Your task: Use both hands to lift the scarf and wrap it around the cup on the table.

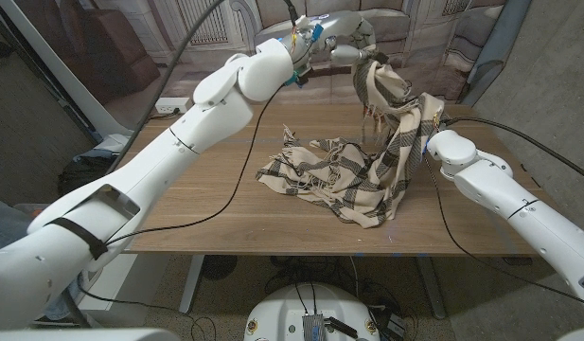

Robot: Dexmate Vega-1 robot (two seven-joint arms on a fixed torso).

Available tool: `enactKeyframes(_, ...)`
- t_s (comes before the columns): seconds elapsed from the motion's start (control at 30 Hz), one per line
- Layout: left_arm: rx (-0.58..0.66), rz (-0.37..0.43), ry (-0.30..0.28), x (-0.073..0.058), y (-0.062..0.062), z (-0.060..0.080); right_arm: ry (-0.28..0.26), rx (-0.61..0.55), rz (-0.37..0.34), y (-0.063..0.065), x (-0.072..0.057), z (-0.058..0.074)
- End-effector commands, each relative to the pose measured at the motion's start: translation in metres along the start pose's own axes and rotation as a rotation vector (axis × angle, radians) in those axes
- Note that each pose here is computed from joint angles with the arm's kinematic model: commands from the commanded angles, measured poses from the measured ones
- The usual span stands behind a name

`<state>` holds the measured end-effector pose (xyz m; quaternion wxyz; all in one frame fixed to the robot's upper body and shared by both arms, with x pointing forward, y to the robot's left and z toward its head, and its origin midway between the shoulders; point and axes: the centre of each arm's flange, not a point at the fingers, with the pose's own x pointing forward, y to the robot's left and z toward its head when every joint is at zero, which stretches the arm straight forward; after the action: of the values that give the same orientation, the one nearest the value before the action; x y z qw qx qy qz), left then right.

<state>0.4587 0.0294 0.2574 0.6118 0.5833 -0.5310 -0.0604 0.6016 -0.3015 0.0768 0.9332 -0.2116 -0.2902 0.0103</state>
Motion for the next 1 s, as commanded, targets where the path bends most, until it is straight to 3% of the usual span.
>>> enactKeyframes(0.03,-0.007,0.115,0.137,0.028,0.026,-0.033,-0.047,0.01,0.085,0.015,-0.034,0.005)
enactKeyframes(0.3,-0.003,0.151,0.213,0.036,0.039,-0.055,-0.089,0.059,0.143,0.022,-0.053,0.013)
enactKeyframes(0.67,-0.037,0.137,0.27,0.053,0.041,-0.079,-0.168,0.112,0.243,0.035,-0.072,0.034)
enactKeyframes(1.0,-0.082,0.104,0.304,0.058,0.014,-0.105,-0.311,0.152,0.313,0.039,-0.091,0.068)
